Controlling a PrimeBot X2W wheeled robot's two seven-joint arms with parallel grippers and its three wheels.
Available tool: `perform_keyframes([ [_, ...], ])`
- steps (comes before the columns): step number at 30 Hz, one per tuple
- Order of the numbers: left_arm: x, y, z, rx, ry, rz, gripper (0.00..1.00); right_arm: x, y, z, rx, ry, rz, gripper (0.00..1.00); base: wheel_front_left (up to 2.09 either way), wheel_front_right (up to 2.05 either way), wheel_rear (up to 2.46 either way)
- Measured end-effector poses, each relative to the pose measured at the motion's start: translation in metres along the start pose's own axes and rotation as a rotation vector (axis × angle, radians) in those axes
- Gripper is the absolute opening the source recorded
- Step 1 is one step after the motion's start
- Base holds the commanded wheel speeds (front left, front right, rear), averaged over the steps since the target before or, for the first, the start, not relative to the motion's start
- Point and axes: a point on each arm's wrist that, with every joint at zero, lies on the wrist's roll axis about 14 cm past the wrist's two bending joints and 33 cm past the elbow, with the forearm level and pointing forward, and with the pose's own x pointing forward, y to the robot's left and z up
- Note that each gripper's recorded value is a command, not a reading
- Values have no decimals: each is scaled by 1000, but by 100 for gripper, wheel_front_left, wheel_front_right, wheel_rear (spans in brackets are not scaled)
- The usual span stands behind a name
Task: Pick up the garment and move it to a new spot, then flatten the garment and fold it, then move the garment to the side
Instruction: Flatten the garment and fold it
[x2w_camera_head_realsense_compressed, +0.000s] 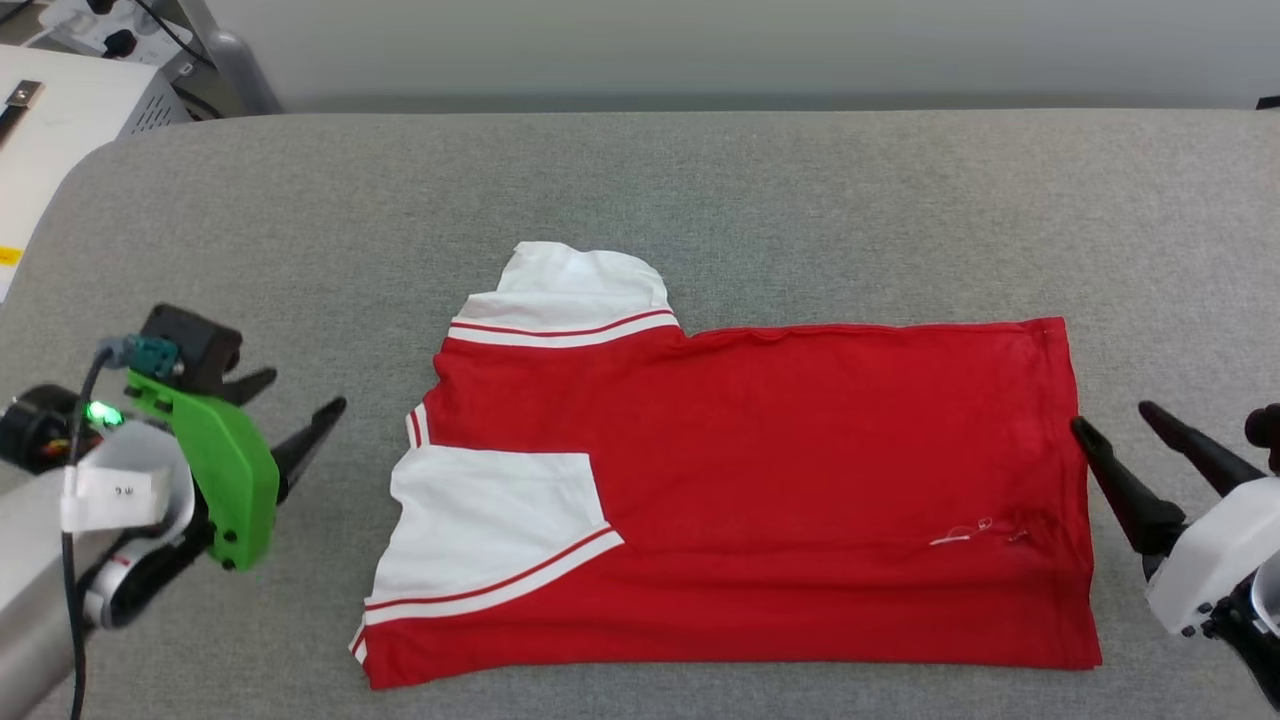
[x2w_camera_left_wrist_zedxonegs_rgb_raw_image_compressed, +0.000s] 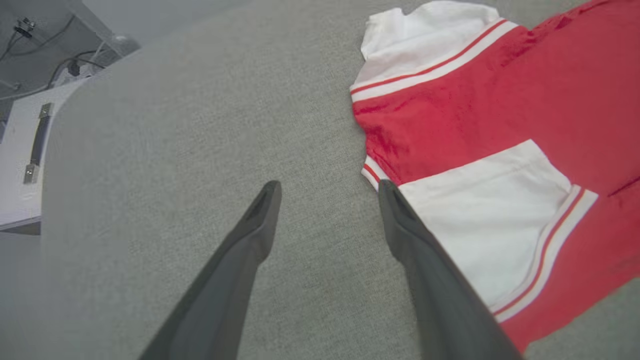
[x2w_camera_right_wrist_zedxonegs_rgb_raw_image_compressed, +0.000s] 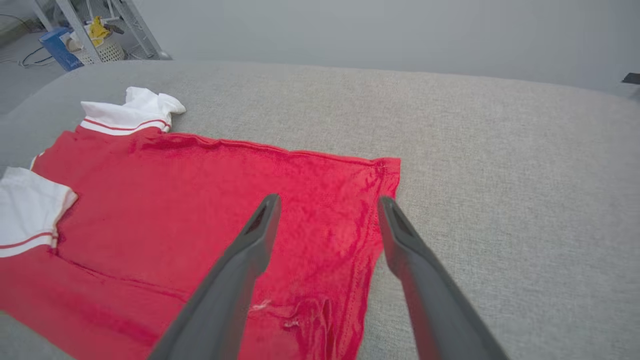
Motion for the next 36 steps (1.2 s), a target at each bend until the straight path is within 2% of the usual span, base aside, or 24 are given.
perform_keyframes([
  [8,30,19,89,75,-191,39,100,5,7,35,-27,-225,-46,100,0,0,0],
  [15,79,27,119,37,-154,8,100,14,9,30,-22,-255,-73,100,0,0,0],
  [19,112,17,113,-30,-49,-54,100,19,5,21,-20,-231,-89,100,0,0,0],
  [22,135,2,94,-66,102,-125,100,24,0,18,-23,-224,-99,100,0,0,0],
  [31,178,-18,51,2,385,-192,100,38,-13,0,-13,-180,-125,100,0,0,0],
  [36,194,-25,22,57,489,-208,100,45,-20,-8,-5,-163,-134,100,0,0,0],
])
